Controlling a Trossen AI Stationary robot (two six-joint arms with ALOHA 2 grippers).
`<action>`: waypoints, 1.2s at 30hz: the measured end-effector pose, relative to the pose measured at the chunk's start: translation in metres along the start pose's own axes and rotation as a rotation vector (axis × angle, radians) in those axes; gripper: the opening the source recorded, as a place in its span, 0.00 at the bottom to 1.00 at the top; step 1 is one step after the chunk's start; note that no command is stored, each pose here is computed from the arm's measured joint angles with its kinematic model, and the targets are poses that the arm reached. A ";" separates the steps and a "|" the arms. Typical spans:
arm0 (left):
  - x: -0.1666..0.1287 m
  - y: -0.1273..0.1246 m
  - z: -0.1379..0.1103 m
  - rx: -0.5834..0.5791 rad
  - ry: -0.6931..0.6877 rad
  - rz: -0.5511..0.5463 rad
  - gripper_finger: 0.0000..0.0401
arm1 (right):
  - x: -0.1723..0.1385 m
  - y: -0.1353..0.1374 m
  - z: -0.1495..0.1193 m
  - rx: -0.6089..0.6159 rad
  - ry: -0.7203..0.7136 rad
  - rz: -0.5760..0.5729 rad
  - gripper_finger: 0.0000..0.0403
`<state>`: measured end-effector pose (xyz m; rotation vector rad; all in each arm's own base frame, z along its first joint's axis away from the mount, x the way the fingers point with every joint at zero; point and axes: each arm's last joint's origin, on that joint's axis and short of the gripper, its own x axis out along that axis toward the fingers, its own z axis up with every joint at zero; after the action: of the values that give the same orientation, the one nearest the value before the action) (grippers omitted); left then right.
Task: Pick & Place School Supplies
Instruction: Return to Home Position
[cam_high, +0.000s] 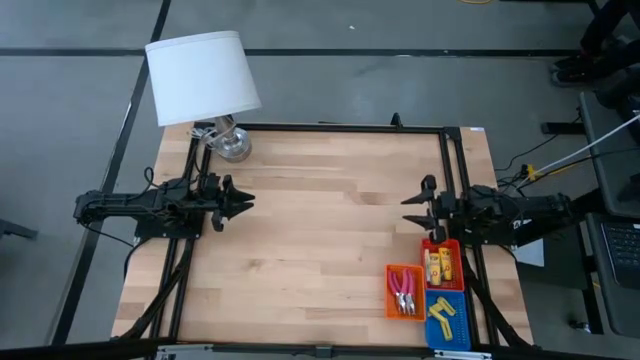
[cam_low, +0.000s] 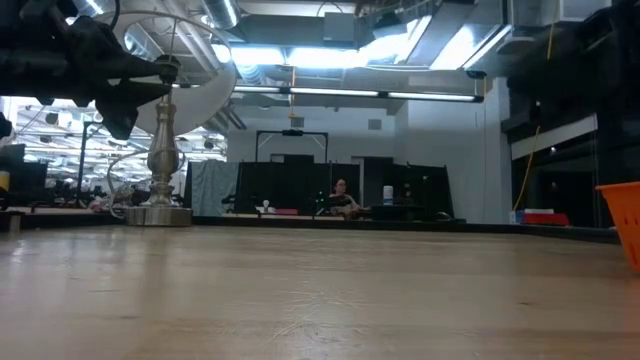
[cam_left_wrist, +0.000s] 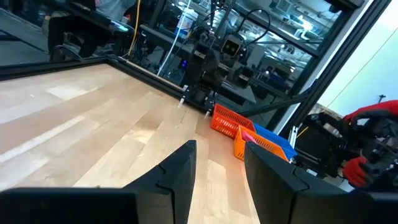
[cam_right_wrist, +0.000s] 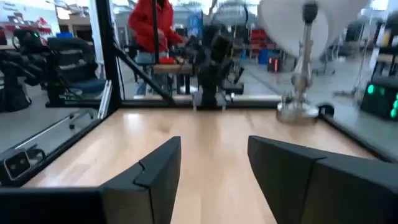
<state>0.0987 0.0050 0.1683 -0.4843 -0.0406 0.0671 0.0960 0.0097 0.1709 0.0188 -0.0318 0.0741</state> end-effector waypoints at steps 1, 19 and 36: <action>0.000 0.000 0.000 0.000 -0.001 -0.001 0.33 | 0.000 0.000 -0.001 0.007 0.005 0.002 0.47; 0.000 0.000 0.000 0.000 0.001 0.001 0.33 | 0.000 0.000 0.000 0.107 0.000 0.005 0.47; 0.000 0.000 0.000 0.000 0.002 0.001 0.33 | 0.000 0.000 0.000 0.106 0.000 0.002 0.47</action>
<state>0.0988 0.0050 0.1682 -0.4843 -0.0387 0.0674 0.0960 0.0098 0.1708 0.1251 -0.0282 0.0782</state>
